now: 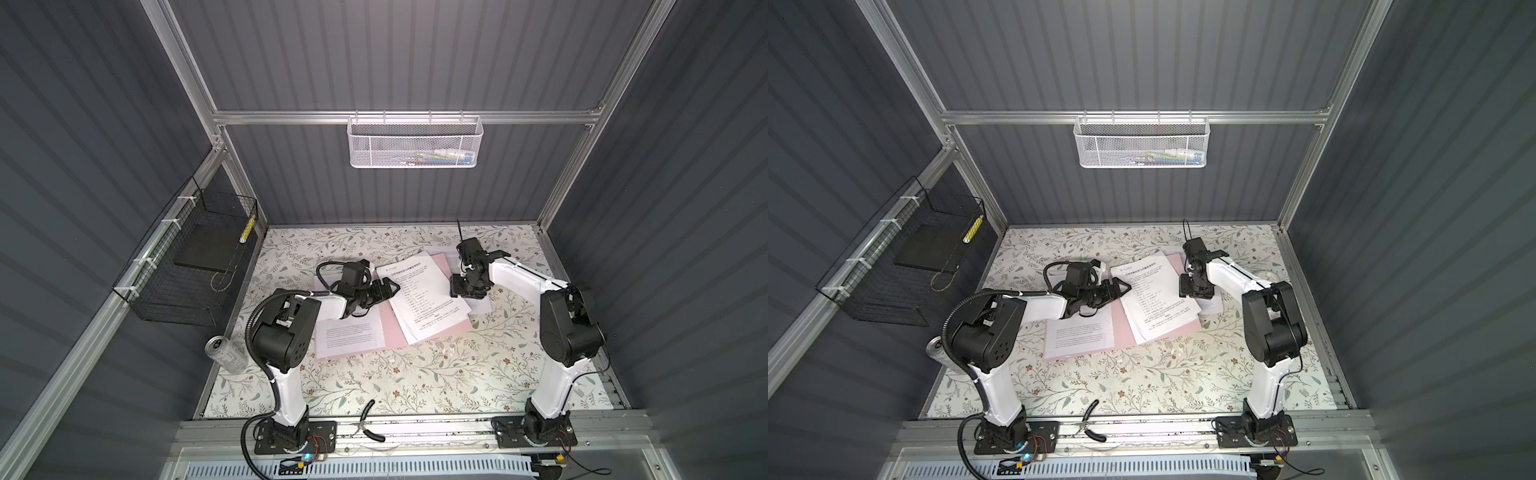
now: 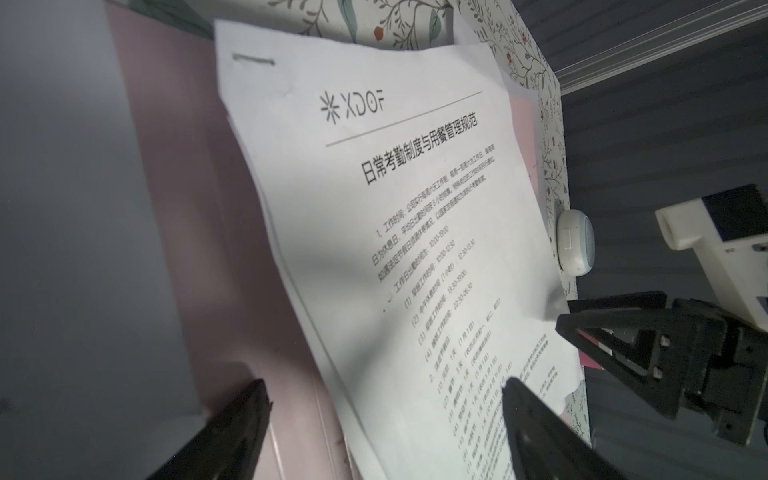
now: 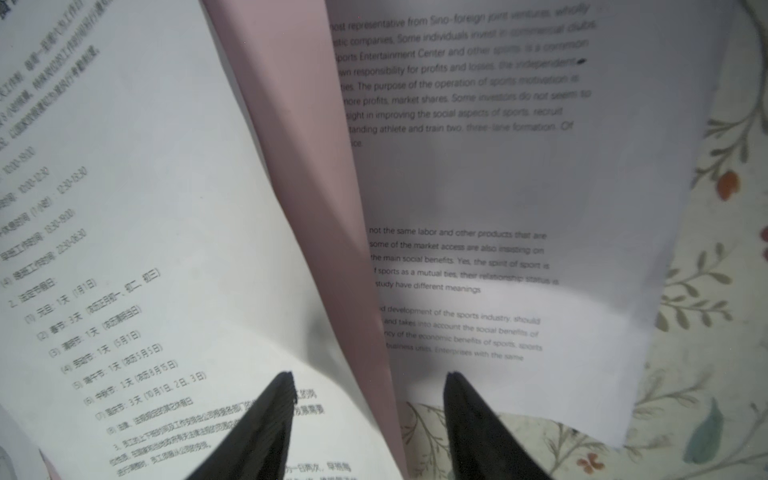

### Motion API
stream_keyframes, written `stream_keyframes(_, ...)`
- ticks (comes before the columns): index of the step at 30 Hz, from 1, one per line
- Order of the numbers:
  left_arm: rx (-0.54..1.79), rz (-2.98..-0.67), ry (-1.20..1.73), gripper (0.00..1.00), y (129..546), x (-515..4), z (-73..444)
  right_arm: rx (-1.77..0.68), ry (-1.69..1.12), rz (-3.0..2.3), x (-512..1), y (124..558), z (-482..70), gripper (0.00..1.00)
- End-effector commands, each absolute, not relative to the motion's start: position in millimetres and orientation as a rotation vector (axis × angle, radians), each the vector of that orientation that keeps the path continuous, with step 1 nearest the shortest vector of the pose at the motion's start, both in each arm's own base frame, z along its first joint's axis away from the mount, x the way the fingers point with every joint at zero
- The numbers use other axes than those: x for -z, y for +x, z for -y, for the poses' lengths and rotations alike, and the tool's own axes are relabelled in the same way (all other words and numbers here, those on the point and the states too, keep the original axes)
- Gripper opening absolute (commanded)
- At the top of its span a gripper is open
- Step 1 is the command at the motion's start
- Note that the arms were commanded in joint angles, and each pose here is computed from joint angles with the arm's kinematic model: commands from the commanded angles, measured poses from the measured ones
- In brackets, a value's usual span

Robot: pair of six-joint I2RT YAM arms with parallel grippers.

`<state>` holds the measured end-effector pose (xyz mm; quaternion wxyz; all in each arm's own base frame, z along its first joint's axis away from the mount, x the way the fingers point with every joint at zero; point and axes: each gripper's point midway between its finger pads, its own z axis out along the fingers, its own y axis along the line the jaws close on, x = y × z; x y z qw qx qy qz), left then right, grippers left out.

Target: Put the files into the folder

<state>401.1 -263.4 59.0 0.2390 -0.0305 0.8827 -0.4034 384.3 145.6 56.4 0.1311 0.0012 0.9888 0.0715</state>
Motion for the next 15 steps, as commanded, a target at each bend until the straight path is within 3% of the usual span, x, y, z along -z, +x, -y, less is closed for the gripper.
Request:
stream_keyframes(1,1.127,-2.422,-0.082,0.87,405,-59,270,-0.275,0.007,-2.867,-57,378,-154,0.60)
stream_keyframes(15,1.123,-2.432,-0.054,0.86,406,-61,277,-0.012,-0.085,-2.875,-61,359,-155,0.62)
